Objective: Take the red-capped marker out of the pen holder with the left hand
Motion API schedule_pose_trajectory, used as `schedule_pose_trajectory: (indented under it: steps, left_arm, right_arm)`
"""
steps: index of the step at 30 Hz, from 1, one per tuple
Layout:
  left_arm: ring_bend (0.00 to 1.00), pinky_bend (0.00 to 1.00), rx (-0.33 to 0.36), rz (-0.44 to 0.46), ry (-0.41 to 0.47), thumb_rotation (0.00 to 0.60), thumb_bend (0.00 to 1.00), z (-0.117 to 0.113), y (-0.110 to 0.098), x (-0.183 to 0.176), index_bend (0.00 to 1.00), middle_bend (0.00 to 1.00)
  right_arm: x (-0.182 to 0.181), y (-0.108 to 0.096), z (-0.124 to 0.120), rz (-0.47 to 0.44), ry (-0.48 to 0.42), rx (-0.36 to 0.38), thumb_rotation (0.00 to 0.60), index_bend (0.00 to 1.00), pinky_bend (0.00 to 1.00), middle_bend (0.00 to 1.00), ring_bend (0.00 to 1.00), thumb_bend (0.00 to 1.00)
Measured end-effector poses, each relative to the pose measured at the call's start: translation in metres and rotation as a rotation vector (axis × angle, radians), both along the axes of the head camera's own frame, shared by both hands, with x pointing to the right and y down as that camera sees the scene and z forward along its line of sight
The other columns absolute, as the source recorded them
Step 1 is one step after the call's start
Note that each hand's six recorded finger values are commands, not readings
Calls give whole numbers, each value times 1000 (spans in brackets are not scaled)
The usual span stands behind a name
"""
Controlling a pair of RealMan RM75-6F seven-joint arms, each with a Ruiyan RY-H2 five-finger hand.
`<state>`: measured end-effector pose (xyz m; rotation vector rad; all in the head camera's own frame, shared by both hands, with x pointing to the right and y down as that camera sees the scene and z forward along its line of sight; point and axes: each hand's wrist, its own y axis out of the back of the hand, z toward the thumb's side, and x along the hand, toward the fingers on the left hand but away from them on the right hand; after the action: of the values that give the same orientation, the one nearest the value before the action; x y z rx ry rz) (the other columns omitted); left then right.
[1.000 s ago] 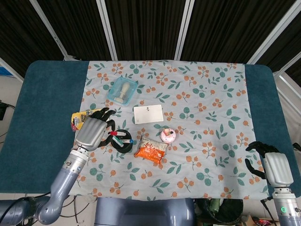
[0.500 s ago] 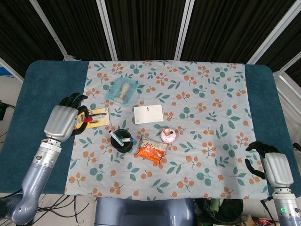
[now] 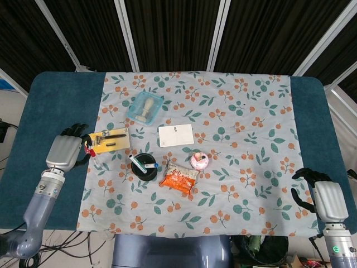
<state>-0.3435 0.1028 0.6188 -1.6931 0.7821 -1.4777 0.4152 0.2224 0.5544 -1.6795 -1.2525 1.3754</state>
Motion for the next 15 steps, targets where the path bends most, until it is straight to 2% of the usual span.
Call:
schedule_pose_trajectory:
  steps: [3,10,15]
  left_arm:
    - [65,182,12,-2,14,600,215,-1,-1,3,123,31]
    - [63,175,55,-12,53,600,215,-12,-3,3,114,30]
    - [14,101,66,-38,63,600,162,-23,9,-12,54,1]
  right_arm:
    - [0,0,0,1,1,-3,600,472,352,376,369,436]
    - [1,0,0,1,-2,-4,600,472,352,373,368,436]
    - [1,0,0,-3,2,-2,600,472,343,354,358,435]
